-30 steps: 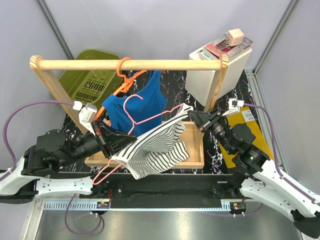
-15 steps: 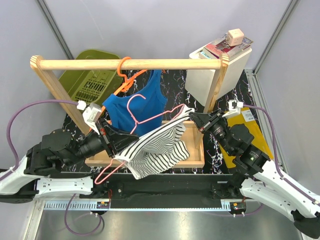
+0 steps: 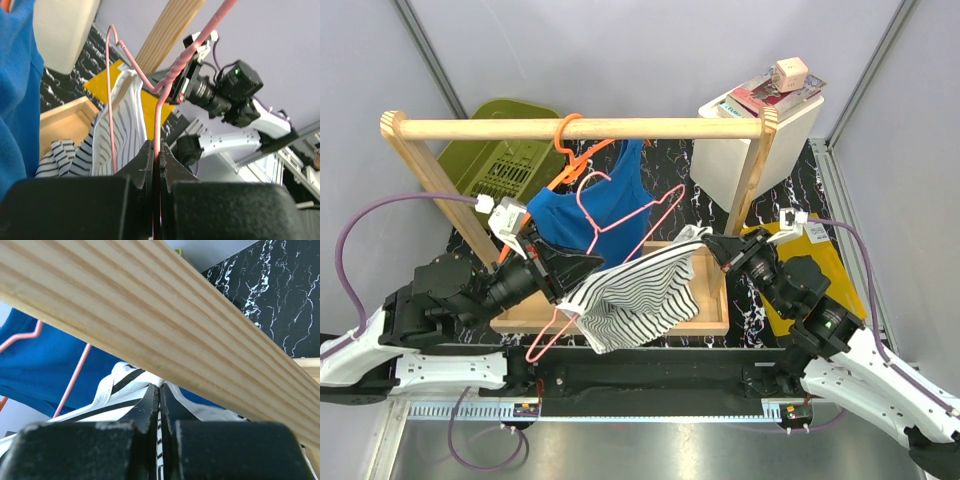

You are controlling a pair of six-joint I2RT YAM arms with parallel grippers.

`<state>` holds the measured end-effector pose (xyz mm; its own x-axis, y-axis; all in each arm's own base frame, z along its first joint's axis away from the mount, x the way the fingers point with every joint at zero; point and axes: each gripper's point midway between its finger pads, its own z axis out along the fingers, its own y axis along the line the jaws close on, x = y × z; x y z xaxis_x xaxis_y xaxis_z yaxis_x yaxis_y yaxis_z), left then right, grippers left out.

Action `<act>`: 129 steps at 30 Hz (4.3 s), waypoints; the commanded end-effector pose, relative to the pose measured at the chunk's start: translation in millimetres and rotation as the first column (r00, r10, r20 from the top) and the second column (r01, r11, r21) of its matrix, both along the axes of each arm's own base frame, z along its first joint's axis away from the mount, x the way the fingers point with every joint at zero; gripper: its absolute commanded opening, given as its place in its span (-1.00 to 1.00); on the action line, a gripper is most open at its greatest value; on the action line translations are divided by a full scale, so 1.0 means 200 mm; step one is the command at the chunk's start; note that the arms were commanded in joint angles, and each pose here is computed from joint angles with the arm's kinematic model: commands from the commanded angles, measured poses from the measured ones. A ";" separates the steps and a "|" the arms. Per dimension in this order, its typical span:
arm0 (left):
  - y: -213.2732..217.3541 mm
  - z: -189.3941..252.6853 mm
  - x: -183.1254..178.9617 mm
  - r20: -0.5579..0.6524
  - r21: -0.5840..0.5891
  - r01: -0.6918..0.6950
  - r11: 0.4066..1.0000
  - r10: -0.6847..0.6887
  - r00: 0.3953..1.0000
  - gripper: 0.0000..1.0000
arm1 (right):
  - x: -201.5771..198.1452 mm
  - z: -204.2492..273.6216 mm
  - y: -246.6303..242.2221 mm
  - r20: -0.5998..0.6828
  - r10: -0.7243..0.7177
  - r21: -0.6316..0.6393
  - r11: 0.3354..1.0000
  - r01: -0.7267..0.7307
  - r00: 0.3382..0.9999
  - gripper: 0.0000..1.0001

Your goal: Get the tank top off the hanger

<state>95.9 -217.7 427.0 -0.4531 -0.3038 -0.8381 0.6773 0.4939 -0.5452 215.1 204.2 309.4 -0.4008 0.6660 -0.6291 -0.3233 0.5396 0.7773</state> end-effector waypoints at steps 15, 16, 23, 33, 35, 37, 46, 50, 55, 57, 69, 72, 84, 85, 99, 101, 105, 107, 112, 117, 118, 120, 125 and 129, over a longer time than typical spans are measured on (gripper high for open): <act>-0.18 0.06 0.12 0.039 -0.030 -0.085 0.996 0.087 0.995 -1.00 | -0.23 0.14 0.11 0.002 0.285 -0.047 0.957 -0.285 0.959 0.68; -0.19 0.06 0.11 0.041 -0.029 -0.072 0.997 0.073 0.996 -1.00 | -0.26 0.19 0.12 0.021 0.313 -0.036 0.949 -0.312 0.950 0.69; -0.28 0.03 0.07 0.035 0.014 -0.003 1.000 0.002 0.999 -1.00 | -0.37 0.43 0.28 0.157 0.504 0.038 0.856 -0.515 0.849 0.75; -0.33 -0.04 0.10 0.024 0.105 -0.026 0.994 0.024 0.999 -1.00 | -0.43 0.55 0.49 0.237 0.560 0.105 0.797 -0.594 0.793 0.69; -0.33 -0.05 0.11 0.020 0.114 -0.040 0.993 0.038 0.999 -1.00 | -0.44 0.55 0.52 0.244 0.564 0.109 0.792 -0.601 0.789 0.66; -0.33 -0.06 0.11 0.014 0.120 -0.038 0.992 0.037 0.999 -1.00 | -0.46 0.56 0.53 0.260 0.550 0.127 0.796 -0.592 0.794 0.60; -0.31 -0.04 0.07 -0.021 0.090 -0.004 0.996 0.006 1.000 -1.00 | -0.43 0.67 0.45 0.295 0.449 0.184 0.839 -0.512 0.843 0.47; -0.32 -0.01 0.06 -0.025 0.076 0.008 0.997 -0.006 1.000 -1.00 | -0.39 0.71 0.48 0.288 0.431 0.176 0.854 -0.489 0.855 0.46; -0.36 0.01 0.06 -0.025 0.080 0.011 0.997 -0.009 1.000 -1.00 | -0.34 0.70 0.57 0.251 0.442 0.174 0.855 -0.489 0.861 0.38; -0.36 0.00 0.08 -0.024 0.090 -0.004 0.996 0.006 1.000 -1.00 | -0.32 0.72 0.59 0.249 0.435 0.187 0.855 -0.484 0.865 0.23; -0.37 0.00 0.05 -0.016 0.117 0.035 0.993 -0.034 0.999 -0.04 | -0.23 0.70 0.50 0.175 0.298 0.245 0.910 -0.335 0.938 -1.00; -0.34 0.03 -0.02 -0.011 0.119 0.112 0.987 -0.111 0.994 0.26 | -0.22 0.68 0.48 0.155 0.284 0.256 0.914 -0.316 0.946 -1.00; 0.02 0.02 -0.25 -0.016 0.069 0.280 0.958 -0.279 0.960 0.01 | -0.24 0.71 0.52 0.169 0.313 0.268 0.898 -0.349 0.935 -1.00; 0.03 -0.02 -0.24 -0.025 0.077 0.258 0.963 -0.256 0.966 -0.06 | -0.25 0.71 0.53 0.177 0.334 0.265 0.890 -0.372 0.926 -1.00; 0.01 -0.35 -0.23 -0.073 0.194 0.264 0.945 -0.254 0.964 -0.24 | -0.34 0.76 0.53 0.228 0.400 0.295 0.841 -0.454 0.888 -1.00; 0.00 -0.38 -0.22 -0.074 0.222 0.259 0.940 -0.249 0.966 -0.25 | -0.34 0.77 0.52 0.230 0.399 0.298 0.839 -0.455 0.887 -1.00; -0.03 -0.41 -0.24 -0.078 0.248 0.290 0.924 -0.279 0.957 -0.23 | -0.34 0.78 0.52 0.229 0.396 0.293 0.843 -0.451 0.889 -1.00; -0.05 -0.42 -0.25 -0.082 0.262 0.303 0.916 -0.292 0.953 -0.06 | -0.34 0.77 0.52 0.229 0.394 0.294 0.844 -0.449 0.890 -1.00; -0.10 -0.42 -0.26 -0.088 0.274 0.324 0.906 -0.312 0.946 0.09 | -0.33 0.76 0.53 0.228 0.393 0.299 0.843 -0.448 0.891 -1.00; -0.10 -0.37 -0.19 -0.065 0.274 0.256 0.927 -0.248 0.967 -0.18 | -0.33 0.77 0.55 0.228 0.403 0.293 0.840 -0.457 0.887 -1.00; -0.10 -0.36 -0.18 -0.059 0.268 0.242 0.933 -0.235 0.970 -0.24 | -0.33 0.77 0.54 0.229 0.401 0.292 0.841 -0.455 0.887 -1.00; -0.09 -0.32 -0.15 -0.047 0.259 0.201 0.945 -0.196 0.980 -0.46 | -0.33 0.77 0.54 0.231 0.402 0.291 0.840 -0.457 0.886 -1.00; -0.02 -0.24 -0.10 -0.019 0.210 0.132 0.969 -0.131 0.991 -1.00 | -0.33 0.73 0.54 0.216 0.398 0.276 0.851 -0.447 0.892 -1.00; 0.08 -0.19 -0.10 0.007 0.128 0.105 0.986 -0.106 0.994 -1.00 | -0.32 0.70 0.54 0.232 0.389 0.250 0.862 -0.441 0.891 -1.00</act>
<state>70.3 -220.3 349.7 -0.5059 0.0264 -0.8622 0.7443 0.5186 -0.4208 152.8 318.7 436.6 -0.6268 0.5927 -0.5059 -0.5607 0.1078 0.8210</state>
